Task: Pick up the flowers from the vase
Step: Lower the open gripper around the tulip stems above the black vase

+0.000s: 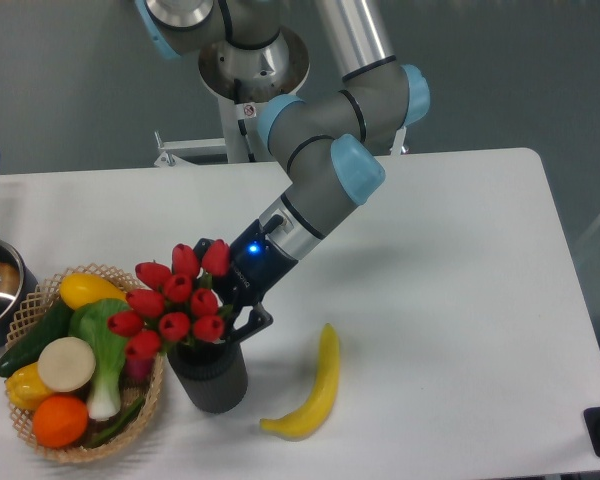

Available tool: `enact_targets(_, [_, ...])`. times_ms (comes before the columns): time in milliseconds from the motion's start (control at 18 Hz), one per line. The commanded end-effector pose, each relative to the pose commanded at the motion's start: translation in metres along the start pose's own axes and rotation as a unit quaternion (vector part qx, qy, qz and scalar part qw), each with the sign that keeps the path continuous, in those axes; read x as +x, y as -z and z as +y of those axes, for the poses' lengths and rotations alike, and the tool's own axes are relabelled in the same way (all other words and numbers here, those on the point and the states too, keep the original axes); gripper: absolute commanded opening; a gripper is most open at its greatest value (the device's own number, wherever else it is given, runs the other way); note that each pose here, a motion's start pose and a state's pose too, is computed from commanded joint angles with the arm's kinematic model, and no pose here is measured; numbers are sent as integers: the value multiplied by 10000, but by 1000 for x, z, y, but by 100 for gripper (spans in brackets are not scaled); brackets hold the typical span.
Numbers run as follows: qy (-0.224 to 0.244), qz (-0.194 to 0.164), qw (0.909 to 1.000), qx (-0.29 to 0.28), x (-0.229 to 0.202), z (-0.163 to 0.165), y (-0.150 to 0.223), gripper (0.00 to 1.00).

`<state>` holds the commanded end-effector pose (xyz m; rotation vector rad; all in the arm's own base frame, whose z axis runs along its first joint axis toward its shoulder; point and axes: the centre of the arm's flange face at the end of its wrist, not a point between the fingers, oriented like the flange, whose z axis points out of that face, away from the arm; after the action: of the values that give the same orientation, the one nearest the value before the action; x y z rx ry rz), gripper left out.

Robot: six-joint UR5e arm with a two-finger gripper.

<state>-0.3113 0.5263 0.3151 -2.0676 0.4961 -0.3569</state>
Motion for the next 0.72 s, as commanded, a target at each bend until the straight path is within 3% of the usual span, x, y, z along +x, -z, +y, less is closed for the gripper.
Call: enact_targets(722, [-11,-56,9995,313,-3,-21,17,41])
